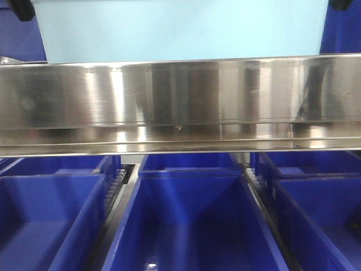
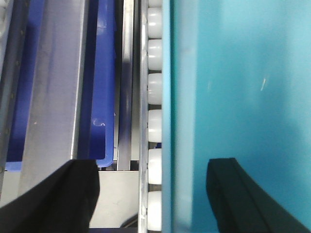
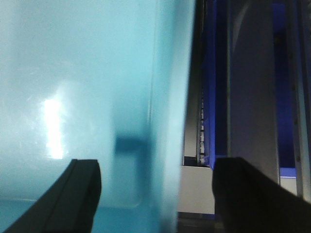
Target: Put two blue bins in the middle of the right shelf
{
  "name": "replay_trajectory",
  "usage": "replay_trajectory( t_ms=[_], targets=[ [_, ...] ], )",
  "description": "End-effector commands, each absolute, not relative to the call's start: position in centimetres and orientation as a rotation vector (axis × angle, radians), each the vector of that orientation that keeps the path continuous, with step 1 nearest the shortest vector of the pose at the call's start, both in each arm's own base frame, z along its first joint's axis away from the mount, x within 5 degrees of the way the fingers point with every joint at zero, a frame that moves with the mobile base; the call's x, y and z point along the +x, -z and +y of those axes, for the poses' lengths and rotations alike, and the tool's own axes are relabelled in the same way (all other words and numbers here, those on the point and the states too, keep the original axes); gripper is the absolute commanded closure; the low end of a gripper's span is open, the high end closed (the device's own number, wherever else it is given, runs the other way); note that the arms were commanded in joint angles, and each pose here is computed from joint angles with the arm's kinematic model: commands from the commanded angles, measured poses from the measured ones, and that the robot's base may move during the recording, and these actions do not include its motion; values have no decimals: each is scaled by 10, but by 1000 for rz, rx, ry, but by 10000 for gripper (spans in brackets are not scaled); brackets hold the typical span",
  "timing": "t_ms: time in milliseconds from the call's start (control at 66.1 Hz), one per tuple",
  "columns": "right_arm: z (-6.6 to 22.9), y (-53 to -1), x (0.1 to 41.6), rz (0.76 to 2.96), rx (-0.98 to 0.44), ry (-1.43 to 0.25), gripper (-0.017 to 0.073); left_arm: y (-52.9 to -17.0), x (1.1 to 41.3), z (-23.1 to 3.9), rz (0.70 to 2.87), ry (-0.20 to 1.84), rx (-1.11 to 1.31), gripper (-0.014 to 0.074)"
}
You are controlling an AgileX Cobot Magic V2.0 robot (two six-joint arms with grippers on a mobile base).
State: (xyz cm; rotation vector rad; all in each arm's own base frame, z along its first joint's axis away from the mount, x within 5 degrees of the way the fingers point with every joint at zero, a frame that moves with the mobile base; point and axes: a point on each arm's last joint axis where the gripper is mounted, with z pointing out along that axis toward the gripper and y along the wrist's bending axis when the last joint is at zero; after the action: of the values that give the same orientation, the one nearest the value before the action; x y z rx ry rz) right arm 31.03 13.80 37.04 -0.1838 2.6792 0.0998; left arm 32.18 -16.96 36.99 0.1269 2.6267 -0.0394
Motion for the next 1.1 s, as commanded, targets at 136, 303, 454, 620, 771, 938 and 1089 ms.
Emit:
replay_trajectory(
  t_ms=[136,303,454,620,771,938,1089],
  targets=[
    [137,-371,310,2667,-193,-93,189,-369,322,-171,2641,85,108,211],
    [137,-376,310,2653,-191,-100,189,-369,321,-171,2643,97,106,211],
    [136,-382,309,2632,-188,-110,189,-376,319,-171,2628,114,102,211],
    [137,-380,310,2638,-189,-107,189,-381,320,-169,2604,95,103,213],
    [137,-380,310,2640,-189,-106,189,-381,318,-170,2606,106,104,213],
    [137,-380,310,2640,-189,-106,189,-383,318,-169,2602,107,104,213],
    [137,-380,310,2638,-189,-107,189,-383,317,-169,2599,106,104,213]
  ],
)
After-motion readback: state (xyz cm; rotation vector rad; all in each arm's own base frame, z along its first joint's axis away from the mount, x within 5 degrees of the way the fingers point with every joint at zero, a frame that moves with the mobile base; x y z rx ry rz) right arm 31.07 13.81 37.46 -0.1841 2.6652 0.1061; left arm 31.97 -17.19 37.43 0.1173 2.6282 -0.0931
